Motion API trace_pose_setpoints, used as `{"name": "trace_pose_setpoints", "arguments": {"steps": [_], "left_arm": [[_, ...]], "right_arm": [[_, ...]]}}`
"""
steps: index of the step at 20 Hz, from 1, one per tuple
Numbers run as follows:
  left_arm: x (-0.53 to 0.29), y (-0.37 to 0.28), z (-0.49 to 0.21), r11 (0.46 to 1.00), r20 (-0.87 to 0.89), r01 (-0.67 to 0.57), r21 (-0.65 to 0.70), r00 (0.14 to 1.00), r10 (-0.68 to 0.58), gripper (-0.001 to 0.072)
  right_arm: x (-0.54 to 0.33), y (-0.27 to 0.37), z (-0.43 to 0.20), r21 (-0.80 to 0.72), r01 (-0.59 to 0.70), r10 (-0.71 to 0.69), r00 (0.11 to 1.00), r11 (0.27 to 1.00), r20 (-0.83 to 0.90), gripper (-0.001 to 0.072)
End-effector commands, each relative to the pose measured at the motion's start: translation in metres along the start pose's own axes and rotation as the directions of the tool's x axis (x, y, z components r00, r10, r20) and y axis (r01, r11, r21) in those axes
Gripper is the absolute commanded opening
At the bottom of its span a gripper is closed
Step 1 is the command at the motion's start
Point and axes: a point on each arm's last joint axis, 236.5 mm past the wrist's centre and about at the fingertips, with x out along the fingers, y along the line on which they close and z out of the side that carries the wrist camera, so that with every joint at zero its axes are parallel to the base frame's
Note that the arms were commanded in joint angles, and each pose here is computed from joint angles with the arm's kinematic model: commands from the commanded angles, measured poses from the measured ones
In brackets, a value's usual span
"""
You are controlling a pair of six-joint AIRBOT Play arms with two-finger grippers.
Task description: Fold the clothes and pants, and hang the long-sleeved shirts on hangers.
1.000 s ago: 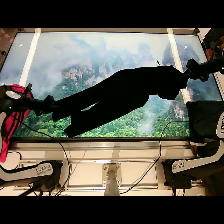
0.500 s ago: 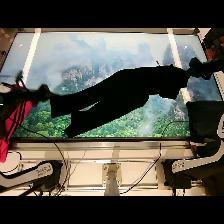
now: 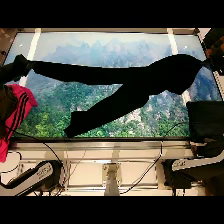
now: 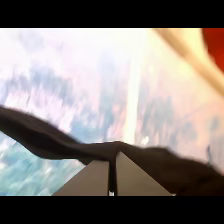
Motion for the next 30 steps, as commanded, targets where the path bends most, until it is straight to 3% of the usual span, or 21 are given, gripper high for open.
{"name": "trace_pose_setpoints", "arguments": {"steps": [1, 3, 6, 12, 15, 17, 20, 22, 24, 27, 30], "left_arm": [[0.002, -0.007, 0.032, 0.992, 0.132, 0.056, -0.109, 0.990, -0.042, 0.0005], [0.010, -0.011, 0.052, 0.970, 0.201, 0.135, -0.203, 0.975, -0.093, 0.0005], [0.035, -0.028, 0.069, 0.947, 0.197, 0.223, -0.231, 0.964, -0.179, 0.0004], [0.081, -0.088, 0.109, 0.920, 0.198, 0.354, -0.170, 0.927, -0.320, 0.0004], [0.089, -0.095, 0.117, 0.934, 0.184, 0.345, -0.092, 0.928, -0.325, 0.0003], [0.097, -0.078, 0.100, 0.966, 0.110, 0.256, -0.025, 0.961, -0.252, 0.0003], [0.107, 0.000, 0.017, 0.986, -0.227, -0.025, 0.166, 0.972, 0.063, 0.0004], [0.090, 0.067, -0.044, 0.931, -0.461, -0.162, 0.327, 0.833, 0.306, 0.0003], [0.067, 0.122, -0.072, 0.860, -0.541, -0.272, 0.433, 0.685, 0.488, 0.0004], [0.060, 0.146, -0.089, 0.836, -0.563, -0.314, 0.449, 0.627, 0.538, 0.0004], [0.070, 0.121, -0.102, 0.873, -0.595, -0.229, 0.430, 0.655, 0.465, 0.0004]], "right_arm": [[-0.008, 0.018, 0.013, 0.020, -0.081, 0.080, 0.995, 0.997, 0.055, 0.0016], [-0.010, 0.026, 0.030, 0.029, -0.119, 0.115, 0.985, 0.992, 0.127, 0.0016], [-0.021, 0.042, 0.068, 0.052, -0.206, 0.183, 0.941, 0.977, 0.286, 0.0016], [-0.051, 0.060, 0.127, 0.097, -0.368, 0.264, 0.804, 0.925, 0.533, 0.0015], [-0.054, 0.061, 0.133, 0.091, -0.384, 0.273, 0.784, 0.919, 0.557, 0.0015], [-0.045, 0.055, 0.124, 0.089, -0.351, 0.257, 0.816, 0.932, 0.518, 0.0016], [-0.014, 0.027, 0.084, 0.063, -0.186, 0.154, 0.927, 0.981, 0.342, 0.0016], [0.006, -0.004, 0.042, 0.046, -0.047, 0.039, 0.986, 0.998, 0.161, 0.0016], [0.012, -0.046, 0.009, 0.058, 0.119, -0.120, 0.993, 0.991, 0.016, 0.0016], [0.003, -0.082, -0.008, 0.067, 0.240, -0.237, 0.970, 0.968, -0.058, 0.0016], [-0.008, -0.099, -0.004, 0.102, 0.256, -0.253, 0.967, 0.961, -0.042, 0.0016]]}}
